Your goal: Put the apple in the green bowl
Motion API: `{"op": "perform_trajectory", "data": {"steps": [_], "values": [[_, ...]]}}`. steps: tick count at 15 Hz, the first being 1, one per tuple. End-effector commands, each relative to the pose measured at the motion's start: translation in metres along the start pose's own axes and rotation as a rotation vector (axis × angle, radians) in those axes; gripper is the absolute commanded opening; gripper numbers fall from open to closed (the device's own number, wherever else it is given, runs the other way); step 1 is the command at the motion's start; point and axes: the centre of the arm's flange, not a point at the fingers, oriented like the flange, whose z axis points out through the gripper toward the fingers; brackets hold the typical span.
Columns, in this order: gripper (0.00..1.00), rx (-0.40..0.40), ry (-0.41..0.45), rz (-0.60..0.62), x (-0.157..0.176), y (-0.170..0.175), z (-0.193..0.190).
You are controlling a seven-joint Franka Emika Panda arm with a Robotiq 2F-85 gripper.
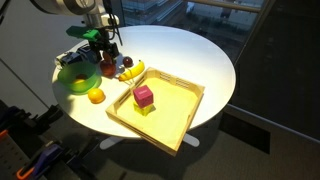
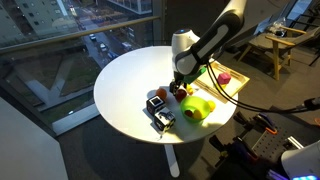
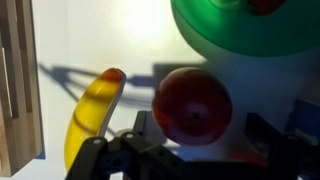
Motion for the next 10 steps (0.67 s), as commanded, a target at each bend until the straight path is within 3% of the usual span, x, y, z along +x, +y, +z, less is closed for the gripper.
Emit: {"op": "perform_trajectory", "data": {"steps": [1,10], "values": [[1.00,0.000,0.015,0.005,-0.0008,-0.0008,0.0008],[1.00,0.000,0.004,0.004,-0.0016,-0.0001,0.0089]]}}
